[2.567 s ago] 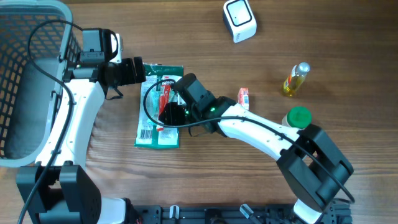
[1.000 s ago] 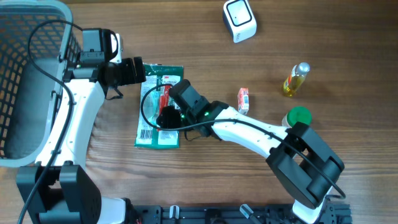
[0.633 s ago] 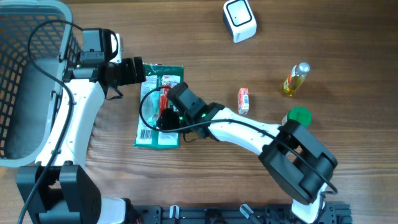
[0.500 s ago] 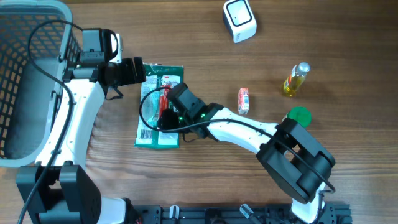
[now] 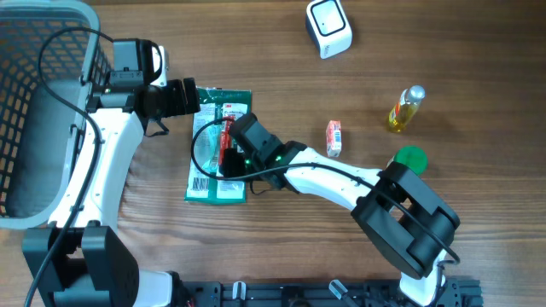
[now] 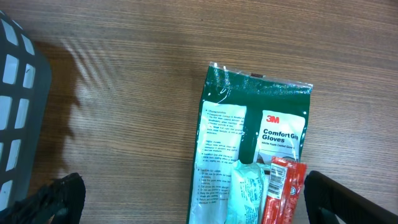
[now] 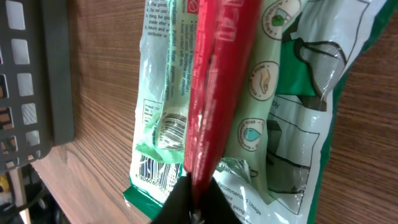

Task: Scan the item barcode
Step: 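Lift the red tube off the glove pack with the right gripper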

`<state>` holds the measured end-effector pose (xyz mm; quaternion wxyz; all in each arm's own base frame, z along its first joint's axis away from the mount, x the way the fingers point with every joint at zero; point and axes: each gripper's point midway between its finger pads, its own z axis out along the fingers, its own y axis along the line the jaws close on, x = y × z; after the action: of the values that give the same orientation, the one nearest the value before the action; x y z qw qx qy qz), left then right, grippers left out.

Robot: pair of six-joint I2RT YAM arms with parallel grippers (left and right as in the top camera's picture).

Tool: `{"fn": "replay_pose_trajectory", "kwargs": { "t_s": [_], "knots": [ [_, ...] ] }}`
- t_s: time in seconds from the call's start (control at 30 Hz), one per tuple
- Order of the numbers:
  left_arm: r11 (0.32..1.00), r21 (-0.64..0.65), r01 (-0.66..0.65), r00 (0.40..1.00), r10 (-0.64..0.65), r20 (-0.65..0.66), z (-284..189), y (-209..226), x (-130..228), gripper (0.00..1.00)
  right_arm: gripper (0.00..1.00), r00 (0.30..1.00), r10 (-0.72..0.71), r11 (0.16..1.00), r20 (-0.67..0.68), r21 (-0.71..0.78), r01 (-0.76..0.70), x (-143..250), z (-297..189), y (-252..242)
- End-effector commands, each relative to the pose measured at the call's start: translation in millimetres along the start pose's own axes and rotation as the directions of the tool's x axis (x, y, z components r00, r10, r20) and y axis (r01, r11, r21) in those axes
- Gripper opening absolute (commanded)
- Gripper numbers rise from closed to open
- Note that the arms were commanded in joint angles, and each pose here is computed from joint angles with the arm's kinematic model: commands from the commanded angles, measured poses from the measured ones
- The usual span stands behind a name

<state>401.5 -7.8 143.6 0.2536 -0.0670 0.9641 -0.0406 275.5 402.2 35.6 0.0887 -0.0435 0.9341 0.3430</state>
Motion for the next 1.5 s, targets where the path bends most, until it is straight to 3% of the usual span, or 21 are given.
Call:
{"fn": "replay_pose_trajectory", "kwargs": {
  "t_s": [0.0, 0.17, 0.5, 0.63, 0.8, 0.97, 1.47],
  "knots": [
    [1.0, 0.008, -0.014, 1.0, 0.014, 0.012, -3, -1, -4, 1.0, 0.04, 1.0, 0.001, 1.0, -0.004, 0.02, -0.001, 3, 4, -6],
    [1.0, 0.008, -0.014, 1.0, 0.014, 0.012, -3, -1, -4, 1.0, 0.04, 0.999, -0.012, 1.0, -0.041, -0.014, 0.012, 8, 3, -1],
    [1.0, 0.008, -0.014, 1.0, 0.014, 0.013, -3, -1, -4, 1.0, 0.04, 0.958, -0.255, 0.938, -0.132, -0.273, 0.213, 6, -38, 22],
    [1.0, 0.008, -0.014, 1.0, 0.014, 0.012, -3, -1, -4, 1.0, 0.04, 0.894, -0.422, 0.85, -0.151, -0.407, 0.333, 14, -58, 16],
    [1.0, 0.008, -0.014, 1.0, 0.014, 0.012, -3, -1, -4, 1.0, 0.04, 0.767, -0.622, 0.745, -0.159, -0.421, 0.517, 29, -70, -21],
    [1.0, 0.008, -0.014, 1.0, 0.014, 0.012, -3, -1, -4, 1.0, 0.04, 0.668, -0.721, 0.665, -0.184, -0.453, 0.594, 48, -79, -38],
    [1.0, 0.008, -0.014, 1.0, 0.014, 0.012, -3, -1, -4, 1.0, 0.04, 0.597, -0.781, 0.599, -0.185, -0.49, 0.633, 60, -85, -44]
  ]
}}
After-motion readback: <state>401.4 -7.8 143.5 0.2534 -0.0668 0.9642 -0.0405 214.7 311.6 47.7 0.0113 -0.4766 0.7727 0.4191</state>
